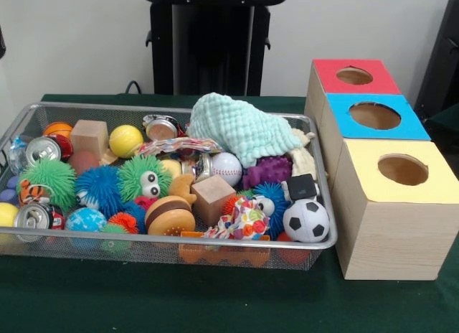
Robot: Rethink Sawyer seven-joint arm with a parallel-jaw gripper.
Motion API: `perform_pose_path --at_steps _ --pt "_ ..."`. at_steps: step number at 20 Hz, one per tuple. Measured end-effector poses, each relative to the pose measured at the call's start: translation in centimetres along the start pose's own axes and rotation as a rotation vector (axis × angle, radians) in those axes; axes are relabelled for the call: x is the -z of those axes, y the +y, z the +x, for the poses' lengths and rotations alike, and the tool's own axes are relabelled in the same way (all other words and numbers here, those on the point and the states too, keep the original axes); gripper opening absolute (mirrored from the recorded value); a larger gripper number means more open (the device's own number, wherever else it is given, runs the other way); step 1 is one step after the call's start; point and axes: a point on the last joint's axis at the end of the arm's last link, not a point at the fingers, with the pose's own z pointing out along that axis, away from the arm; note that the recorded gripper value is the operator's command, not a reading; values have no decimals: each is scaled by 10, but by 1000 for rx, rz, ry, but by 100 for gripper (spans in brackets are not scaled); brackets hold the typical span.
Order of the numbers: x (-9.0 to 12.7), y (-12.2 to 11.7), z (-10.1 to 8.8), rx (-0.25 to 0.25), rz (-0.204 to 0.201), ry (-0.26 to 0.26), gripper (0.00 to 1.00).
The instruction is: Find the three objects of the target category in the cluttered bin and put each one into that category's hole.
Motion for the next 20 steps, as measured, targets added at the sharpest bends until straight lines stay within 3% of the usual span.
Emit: perform_pose_path --at_steps 7,11,16,20 --pt "-20 -3 1 54 -8 -33 100" --pt "-24 6 11 79 -22 -35 100" --pt "-30 12 37 117 -33 -23 100" --pt "-32 12 38 125 -41 -37 100"
